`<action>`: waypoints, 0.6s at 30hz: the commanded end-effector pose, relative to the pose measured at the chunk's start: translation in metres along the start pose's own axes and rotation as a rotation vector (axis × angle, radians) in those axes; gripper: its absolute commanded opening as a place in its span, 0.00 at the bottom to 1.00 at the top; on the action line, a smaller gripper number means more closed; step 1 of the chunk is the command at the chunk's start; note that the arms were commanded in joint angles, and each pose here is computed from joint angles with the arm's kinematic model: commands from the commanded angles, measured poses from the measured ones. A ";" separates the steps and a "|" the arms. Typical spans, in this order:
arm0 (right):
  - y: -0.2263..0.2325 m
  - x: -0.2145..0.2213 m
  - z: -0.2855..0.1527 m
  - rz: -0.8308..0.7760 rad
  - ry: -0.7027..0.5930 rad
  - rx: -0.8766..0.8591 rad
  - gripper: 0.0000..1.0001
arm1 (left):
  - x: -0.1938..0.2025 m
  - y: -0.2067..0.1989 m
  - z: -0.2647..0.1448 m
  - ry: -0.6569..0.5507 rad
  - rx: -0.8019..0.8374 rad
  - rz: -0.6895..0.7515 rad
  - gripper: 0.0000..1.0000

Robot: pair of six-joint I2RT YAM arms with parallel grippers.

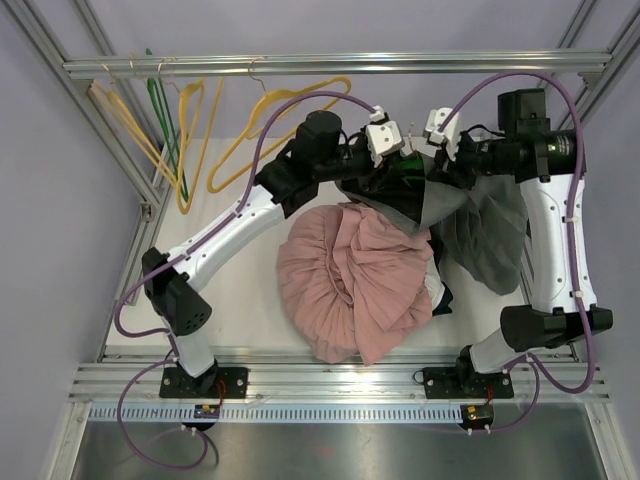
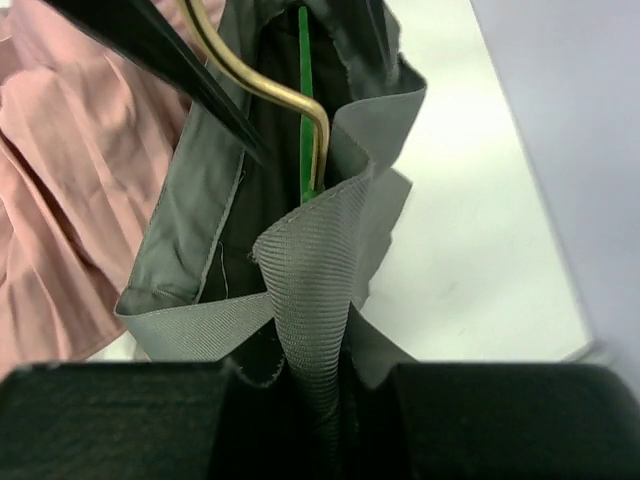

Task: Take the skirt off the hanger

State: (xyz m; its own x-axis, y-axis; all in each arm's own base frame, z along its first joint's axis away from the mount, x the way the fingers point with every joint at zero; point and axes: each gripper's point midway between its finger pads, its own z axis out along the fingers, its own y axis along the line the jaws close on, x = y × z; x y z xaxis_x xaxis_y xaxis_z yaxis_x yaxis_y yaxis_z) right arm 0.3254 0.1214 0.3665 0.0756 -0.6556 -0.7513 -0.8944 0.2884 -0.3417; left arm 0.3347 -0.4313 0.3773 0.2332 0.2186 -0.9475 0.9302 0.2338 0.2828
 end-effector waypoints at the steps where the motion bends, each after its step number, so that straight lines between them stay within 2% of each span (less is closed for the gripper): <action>1: 0.003 -0.005 -0.034 0.205 -0.046 0.097 0.00 | -0.091 0.027 -0.040 -0.258 -0.172 -0.027 0.54; 3: 0.009 -0.004 -0.034 0.237 -0.060 0.088 0.00 | -0.094 0.031 -0.050 -0.264 -0.219 -0.094 0.62; 4: 0.007 0.001 -0.040 0.257 -0.059 0.109 0.00 | -0.094 0.033 -0.054 -0.263 -0.246 -0.127 0.69; 6: 0.012 0.000 -0.045 0.277 -0.076 0.131 0.00 | -0.084 0.041 -0.065 -0.239 -0.335 -0.238 0.77; 7: 0.017 -0.002 -0.049 0.279 -0.084 0.140 0.00 | -0.077 0.044 -0.068 -0.221 -0.367 -0.265 0.85; 8: 0.017 -0.005 -0.052 0.284 -0.094 0.149 0.00 | -0.072 0.045 -0.071 -0.220 -0.390 -0.360 0.87; 9: 0.019 -0.007 -0.053 0.289 -0.101 0.152 0.00 | -0.054 0.045 -0.072 -0.175 -0.416 -0.404 0.89; 13: 0.020 -0.016 -0.061 0.300 -0.133 0.196 0.00 | -0.024 0.036 -0.079 -0.115 -0.440 -0.542 0.98; 18: 0.017 -0.029 -0.069 0.303 -0.179 0.232 0.00 | 0.012 0.032 -0.081 -0.023 -0.502 -0.682 0.99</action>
State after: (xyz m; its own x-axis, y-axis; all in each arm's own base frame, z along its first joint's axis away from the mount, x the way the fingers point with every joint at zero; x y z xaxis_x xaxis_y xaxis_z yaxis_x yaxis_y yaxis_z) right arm 0.2759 0.0862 0.3901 -0.1785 -0.4609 -0.8693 -0.7728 0.6125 -0.1661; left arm 0.3384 -0.3549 0.4003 -0.2171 -0.0803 -0.9729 0.7328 0.6450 -0.2167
